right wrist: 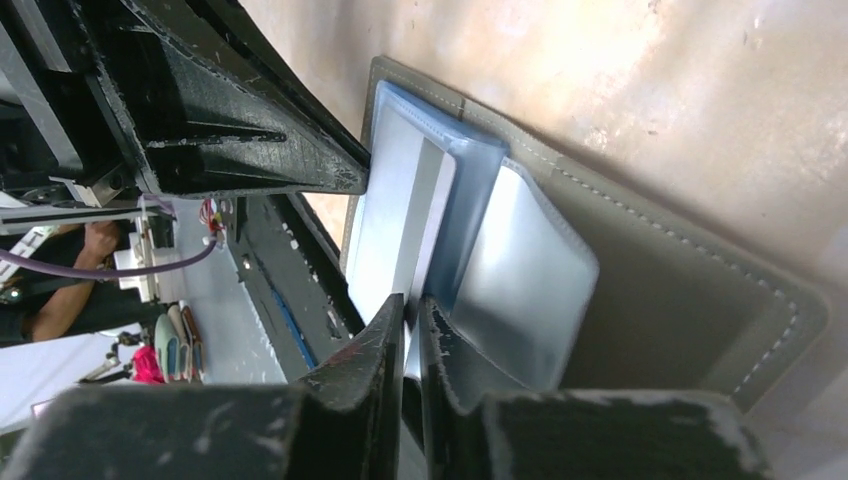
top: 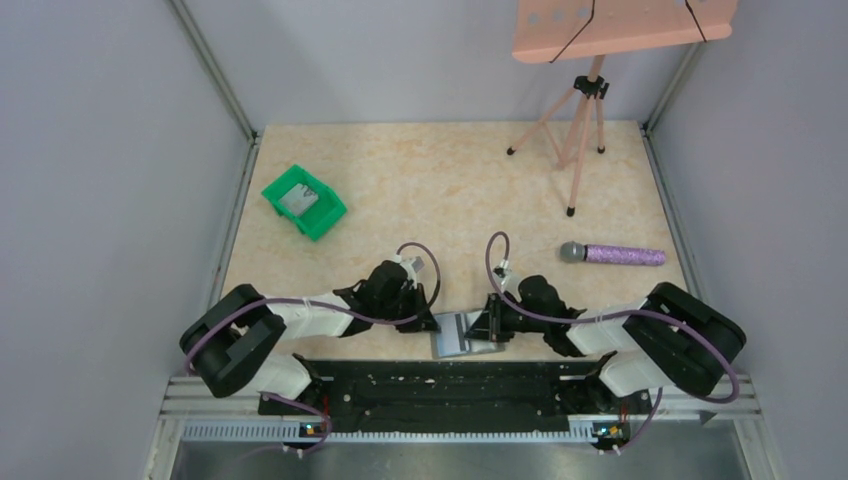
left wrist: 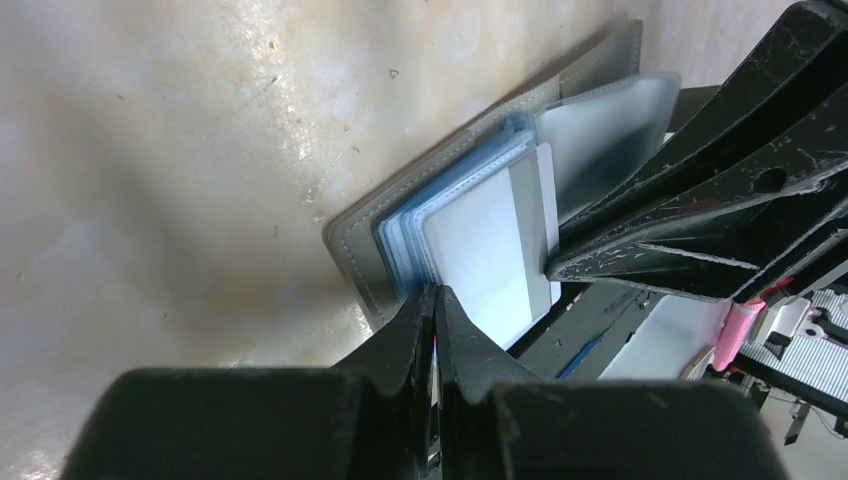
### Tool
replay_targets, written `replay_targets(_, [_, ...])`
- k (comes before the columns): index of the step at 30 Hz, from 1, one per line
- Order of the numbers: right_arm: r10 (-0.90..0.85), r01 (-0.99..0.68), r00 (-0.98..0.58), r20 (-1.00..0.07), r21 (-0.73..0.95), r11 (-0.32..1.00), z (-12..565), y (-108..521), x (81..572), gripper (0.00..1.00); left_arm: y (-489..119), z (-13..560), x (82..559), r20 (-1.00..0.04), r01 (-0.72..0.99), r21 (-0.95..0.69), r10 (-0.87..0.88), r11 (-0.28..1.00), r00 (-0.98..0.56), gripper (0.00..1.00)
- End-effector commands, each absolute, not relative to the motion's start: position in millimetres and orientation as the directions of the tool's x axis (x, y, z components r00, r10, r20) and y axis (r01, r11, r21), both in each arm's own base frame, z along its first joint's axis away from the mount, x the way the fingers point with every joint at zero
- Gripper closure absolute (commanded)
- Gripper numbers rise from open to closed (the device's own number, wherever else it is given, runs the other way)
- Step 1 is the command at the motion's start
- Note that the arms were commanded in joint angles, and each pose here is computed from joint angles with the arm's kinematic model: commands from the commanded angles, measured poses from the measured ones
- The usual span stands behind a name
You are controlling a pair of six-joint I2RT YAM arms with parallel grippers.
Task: Take the credit cards out of the card holder
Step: Remove the credit card from the card holder.
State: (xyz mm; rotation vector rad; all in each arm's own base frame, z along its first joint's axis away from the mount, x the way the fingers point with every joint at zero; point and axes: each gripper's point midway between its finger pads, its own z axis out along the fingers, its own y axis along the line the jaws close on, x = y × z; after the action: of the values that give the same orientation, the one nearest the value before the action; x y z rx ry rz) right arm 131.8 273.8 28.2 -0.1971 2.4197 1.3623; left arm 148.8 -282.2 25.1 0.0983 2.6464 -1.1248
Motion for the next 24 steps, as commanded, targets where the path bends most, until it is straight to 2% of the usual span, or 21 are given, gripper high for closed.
replay_targets(1, [0.08, -0.322, -0.912, -0.403, 0.822, 0.47, 40.9, 278.9, 137.5, 0.97, -277.6, 12.1, 149.3, -0.268, 0.157, -0.662, -0.035, 0.733, -0.963, 0.92])
replay_targets(2, [0.079, -0.323, -0.912, -0.402, 0.825, 0.464, 41.9, 278.6, 137.8, 1.0, -275.2, 9.7, 149.9, -0.268, 0.151, -0.649, -0.038, 0.746, -0.963, 0.92])
replay_targets(12, [0.115, -0.289, -0.907, -0.406, 0.795, 0.533, 37.3, 254.1, 150.8, 1.0, -257.0, -8.2, 152.6, -0.255, 0.119, -0.538, -0.026, 0.835, -0.967, 0.91])
replay_targets(24, [0.126, -0.293, -0.892, -0.435, 0.767, 0.571, 43.6, 236.8, 155.1, 1.0, -262.9, -10.1, 155.5, -0.258, 0.132, -0.548, -0.016, 0.826, -0.966, 0.91])
